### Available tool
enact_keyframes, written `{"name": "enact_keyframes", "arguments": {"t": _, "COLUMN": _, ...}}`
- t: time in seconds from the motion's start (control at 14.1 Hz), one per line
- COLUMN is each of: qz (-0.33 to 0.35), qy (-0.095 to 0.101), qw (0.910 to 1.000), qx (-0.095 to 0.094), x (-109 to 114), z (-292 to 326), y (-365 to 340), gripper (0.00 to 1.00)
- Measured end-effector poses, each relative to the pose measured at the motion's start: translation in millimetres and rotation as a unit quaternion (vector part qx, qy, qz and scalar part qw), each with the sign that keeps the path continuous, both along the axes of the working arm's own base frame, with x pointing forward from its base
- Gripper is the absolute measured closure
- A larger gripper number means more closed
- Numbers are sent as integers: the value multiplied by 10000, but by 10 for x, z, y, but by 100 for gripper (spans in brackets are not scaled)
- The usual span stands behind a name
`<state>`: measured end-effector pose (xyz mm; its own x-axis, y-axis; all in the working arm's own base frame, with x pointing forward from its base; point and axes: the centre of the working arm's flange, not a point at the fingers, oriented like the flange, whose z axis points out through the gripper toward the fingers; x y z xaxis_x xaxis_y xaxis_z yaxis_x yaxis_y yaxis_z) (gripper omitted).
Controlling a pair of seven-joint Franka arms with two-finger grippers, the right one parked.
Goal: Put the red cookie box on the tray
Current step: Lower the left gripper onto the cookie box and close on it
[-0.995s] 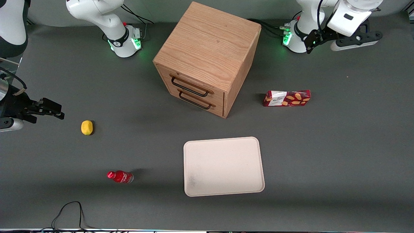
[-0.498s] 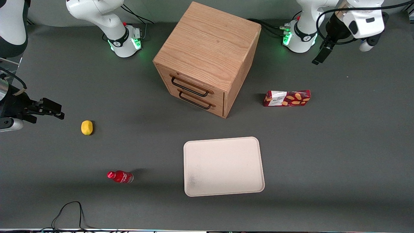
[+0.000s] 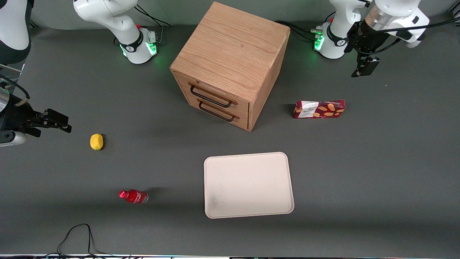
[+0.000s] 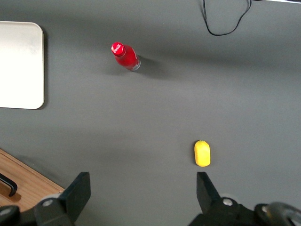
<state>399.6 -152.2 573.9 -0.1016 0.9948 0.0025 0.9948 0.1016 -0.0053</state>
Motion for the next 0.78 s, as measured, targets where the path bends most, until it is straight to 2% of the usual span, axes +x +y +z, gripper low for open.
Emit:
{"name": "enact_keyframes", "arguments": {"t": 0.14, "qz": 43, "qy": 61, "qw": 10000, "qx": 6, "x": 91, "z": -268, "y": -19, "gripper": 0}}
{"name": "enact_keyframes", "arguments": {"t": 0.36, "qz": 15, "qy": 46, "qw": 10000, "qx": 11, "x": 159, "z": -822, "y": -56, "gripper": 0}}
{"name": "enact_keyframes", "arguments": {"t": 0.78, "qz": -99, "qy": 48, "qw": 9999, "qx": 53, "x": 74, "z": -1723, "y": -115, "gripper": 0}}
